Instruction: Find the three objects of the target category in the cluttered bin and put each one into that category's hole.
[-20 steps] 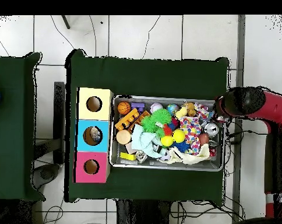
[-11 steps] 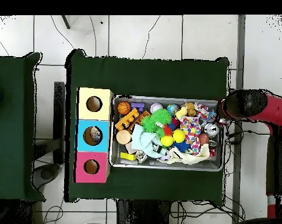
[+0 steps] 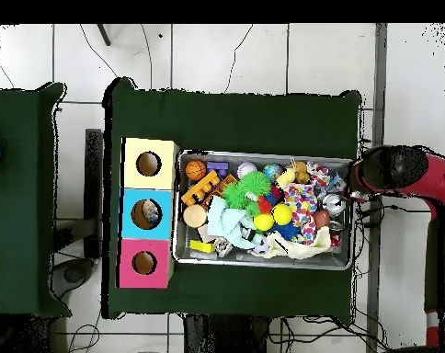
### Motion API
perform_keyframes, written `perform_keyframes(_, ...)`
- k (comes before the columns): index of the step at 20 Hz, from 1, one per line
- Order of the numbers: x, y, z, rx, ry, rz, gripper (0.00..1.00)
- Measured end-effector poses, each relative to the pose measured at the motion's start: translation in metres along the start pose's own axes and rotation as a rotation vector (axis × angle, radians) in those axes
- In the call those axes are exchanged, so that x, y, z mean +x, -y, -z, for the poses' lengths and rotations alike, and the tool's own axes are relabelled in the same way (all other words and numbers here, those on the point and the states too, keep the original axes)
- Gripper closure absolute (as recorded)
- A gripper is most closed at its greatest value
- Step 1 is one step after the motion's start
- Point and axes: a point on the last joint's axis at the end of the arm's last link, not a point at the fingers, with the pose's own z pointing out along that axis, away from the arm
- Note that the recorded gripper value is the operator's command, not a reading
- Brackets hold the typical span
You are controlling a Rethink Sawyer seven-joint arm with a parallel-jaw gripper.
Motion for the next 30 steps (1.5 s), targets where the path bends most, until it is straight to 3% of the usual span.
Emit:
perform_keyframes(16, -0.003, -0.011, -0.011, -0.028, 0.01, 0.01, 0.0)
perform_keyframes(30, 0.011, -0.012, -0.018, -0.003, 0.019, -0.008, 0.0)
